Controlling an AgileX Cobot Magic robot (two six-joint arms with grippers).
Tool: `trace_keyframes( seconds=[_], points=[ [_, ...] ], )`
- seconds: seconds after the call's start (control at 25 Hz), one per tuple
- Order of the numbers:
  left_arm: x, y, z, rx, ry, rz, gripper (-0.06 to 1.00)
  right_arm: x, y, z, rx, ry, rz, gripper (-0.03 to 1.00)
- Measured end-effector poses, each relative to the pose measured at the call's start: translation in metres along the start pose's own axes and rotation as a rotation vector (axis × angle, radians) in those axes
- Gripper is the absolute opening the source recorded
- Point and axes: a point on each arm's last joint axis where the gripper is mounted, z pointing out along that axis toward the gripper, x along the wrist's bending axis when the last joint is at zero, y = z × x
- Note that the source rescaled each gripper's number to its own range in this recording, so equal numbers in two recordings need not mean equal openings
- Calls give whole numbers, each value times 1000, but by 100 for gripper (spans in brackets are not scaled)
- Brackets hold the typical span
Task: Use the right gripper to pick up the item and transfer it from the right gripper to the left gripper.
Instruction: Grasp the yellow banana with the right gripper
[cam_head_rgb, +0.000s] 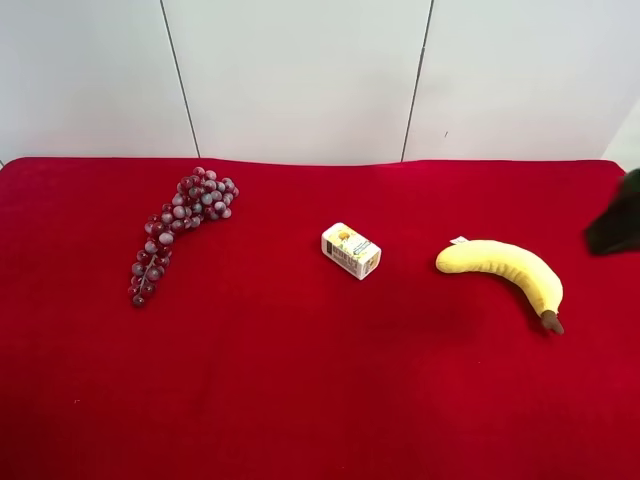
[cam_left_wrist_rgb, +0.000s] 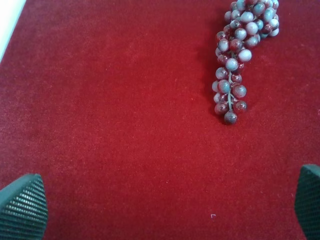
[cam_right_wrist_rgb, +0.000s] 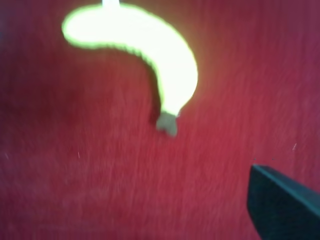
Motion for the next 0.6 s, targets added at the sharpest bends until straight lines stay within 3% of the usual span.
trace_keyframes(
  seconds=[0.2, 0.6],
  points=[
    [0, 0, 0, 0, 0, 0, 100, 0, 21, 66, 212, 1, 13, 100],
    [0, 0, 0, 0, 0, 0, 100, -18, 35, 154, 302, -36, 45, 100]
  ],
)
